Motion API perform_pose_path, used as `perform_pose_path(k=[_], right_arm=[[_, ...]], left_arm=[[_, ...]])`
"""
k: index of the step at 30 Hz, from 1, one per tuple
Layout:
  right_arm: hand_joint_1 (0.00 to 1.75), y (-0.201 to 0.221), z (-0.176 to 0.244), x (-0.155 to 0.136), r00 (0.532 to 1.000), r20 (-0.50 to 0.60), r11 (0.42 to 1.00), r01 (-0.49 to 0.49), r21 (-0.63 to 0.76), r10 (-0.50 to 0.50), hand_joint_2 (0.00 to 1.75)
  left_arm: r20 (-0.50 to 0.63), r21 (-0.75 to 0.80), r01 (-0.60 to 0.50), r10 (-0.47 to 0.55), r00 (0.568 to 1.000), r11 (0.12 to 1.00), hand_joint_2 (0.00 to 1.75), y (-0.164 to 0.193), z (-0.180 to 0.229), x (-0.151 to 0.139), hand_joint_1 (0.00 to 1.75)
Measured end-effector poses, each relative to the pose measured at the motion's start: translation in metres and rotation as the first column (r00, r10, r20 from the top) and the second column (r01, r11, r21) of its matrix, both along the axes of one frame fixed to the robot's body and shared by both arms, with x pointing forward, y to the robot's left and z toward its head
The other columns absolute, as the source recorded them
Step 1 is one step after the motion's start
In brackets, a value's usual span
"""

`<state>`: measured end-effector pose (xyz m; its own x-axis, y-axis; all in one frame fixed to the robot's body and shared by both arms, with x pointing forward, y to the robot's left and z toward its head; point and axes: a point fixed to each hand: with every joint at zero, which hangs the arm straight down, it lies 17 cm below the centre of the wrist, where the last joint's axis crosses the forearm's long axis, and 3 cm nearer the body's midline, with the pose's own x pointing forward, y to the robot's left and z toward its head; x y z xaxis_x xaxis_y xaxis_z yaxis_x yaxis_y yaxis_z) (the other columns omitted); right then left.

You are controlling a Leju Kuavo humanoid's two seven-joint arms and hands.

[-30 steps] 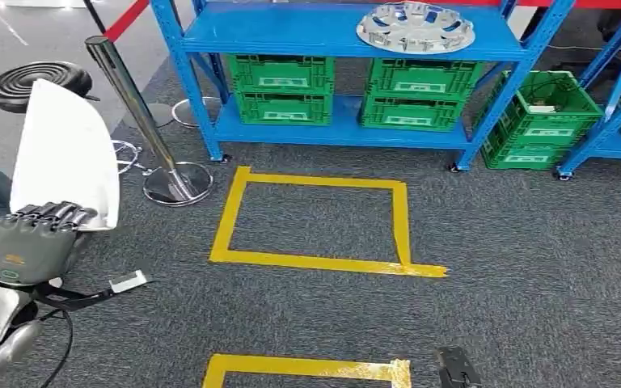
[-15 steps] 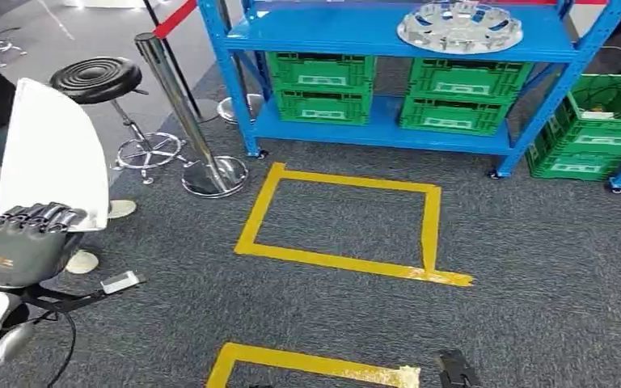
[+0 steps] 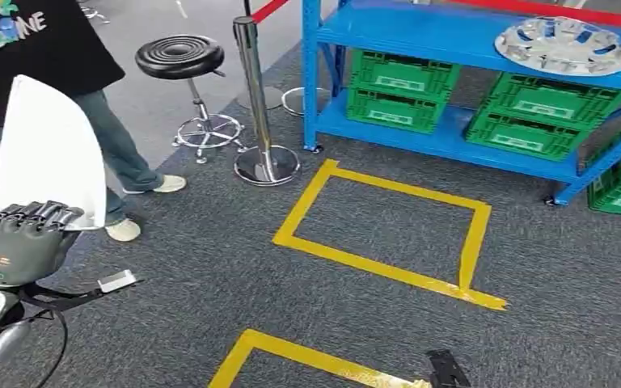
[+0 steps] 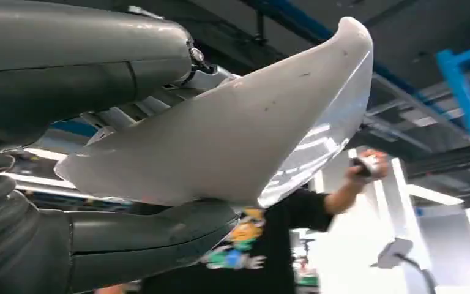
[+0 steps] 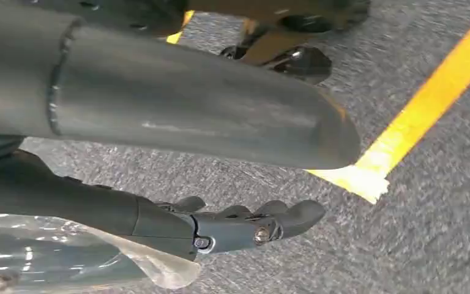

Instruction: Take the parts from the cabinet and place them on the table.

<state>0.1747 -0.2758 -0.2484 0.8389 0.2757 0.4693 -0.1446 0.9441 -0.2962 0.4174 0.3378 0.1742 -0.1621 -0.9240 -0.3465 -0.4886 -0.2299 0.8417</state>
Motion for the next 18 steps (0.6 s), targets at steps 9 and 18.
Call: perform_pose_path(k=[9, 18], right_arm=[[0.00, -0.004, -0.001, -0.004, 1.000, -0.007, 1.000, -0.005, -0.008, 0.005, 0.00], [0.00, -0.017, -0.002, -0.007, 1.000, -0.007, 1.000, -0.015, -0.024, 0.015, 0.00]], left_arm=[[0.001, -0.001, 0.001, -0.001, 1.000, 1.000, 1.75, -0.004, 0.000, 0.000, 1.75], [0.011, 0.007, -0.019, 0.018, 1.000, 1.000, 1.75, -0.015, 0.001, 0.002, 1.75]])
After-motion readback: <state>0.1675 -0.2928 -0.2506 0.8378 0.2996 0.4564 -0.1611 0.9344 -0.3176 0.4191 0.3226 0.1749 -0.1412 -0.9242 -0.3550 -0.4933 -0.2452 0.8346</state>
